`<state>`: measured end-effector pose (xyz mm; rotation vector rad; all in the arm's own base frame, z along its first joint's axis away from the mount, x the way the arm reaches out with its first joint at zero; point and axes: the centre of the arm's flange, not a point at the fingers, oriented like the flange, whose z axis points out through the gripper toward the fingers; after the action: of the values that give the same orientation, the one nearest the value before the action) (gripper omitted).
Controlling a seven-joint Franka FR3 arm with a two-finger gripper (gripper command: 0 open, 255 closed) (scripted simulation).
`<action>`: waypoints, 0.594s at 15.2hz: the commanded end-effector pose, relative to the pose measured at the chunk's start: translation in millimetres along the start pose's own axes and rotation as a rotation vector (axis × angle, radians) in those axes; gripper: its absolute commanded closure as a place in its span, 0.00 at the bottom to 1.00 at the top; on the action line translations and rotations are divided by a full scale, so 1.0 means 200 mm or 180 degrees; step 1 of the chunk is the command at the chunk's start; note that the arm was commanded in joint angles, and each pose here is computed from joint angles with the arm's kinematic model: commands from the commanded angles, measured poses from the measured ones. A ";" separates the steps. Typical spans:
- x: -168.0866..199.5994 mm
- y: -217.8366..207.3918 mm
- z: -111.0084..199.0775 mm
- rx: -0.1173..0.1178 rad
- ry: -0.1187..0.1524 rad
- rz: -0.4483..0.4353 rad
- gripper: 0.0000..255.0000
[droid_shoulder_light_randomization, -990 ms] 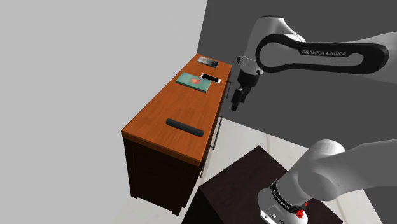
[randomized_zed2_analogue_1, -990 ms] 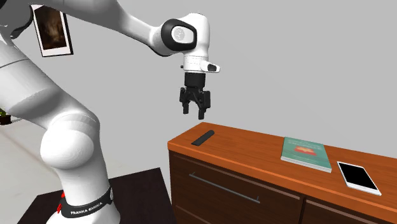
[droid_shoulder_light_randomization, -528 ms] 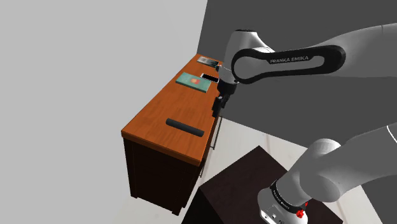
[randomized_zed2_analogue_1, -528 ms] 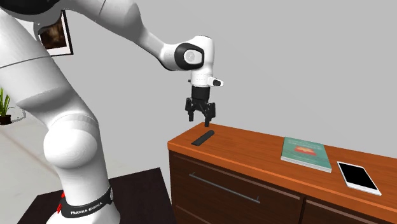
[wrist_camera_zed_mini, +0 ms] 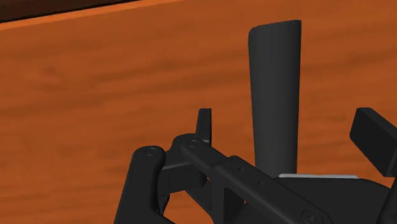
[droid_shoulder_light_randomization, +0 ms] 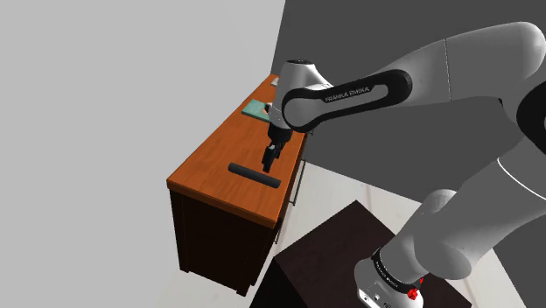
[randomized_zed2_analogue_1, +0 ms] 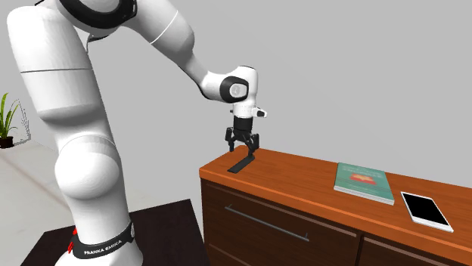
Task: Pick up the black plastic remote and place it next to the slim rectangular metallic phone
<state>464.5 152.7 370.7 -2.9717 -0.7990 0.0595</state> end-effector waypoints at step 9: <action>0.12 -0.06 0.28 0.0029 0.0024 -0.0110 0.00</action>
<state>476.0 177.1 320.9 -2.9468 -0.8466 0.0510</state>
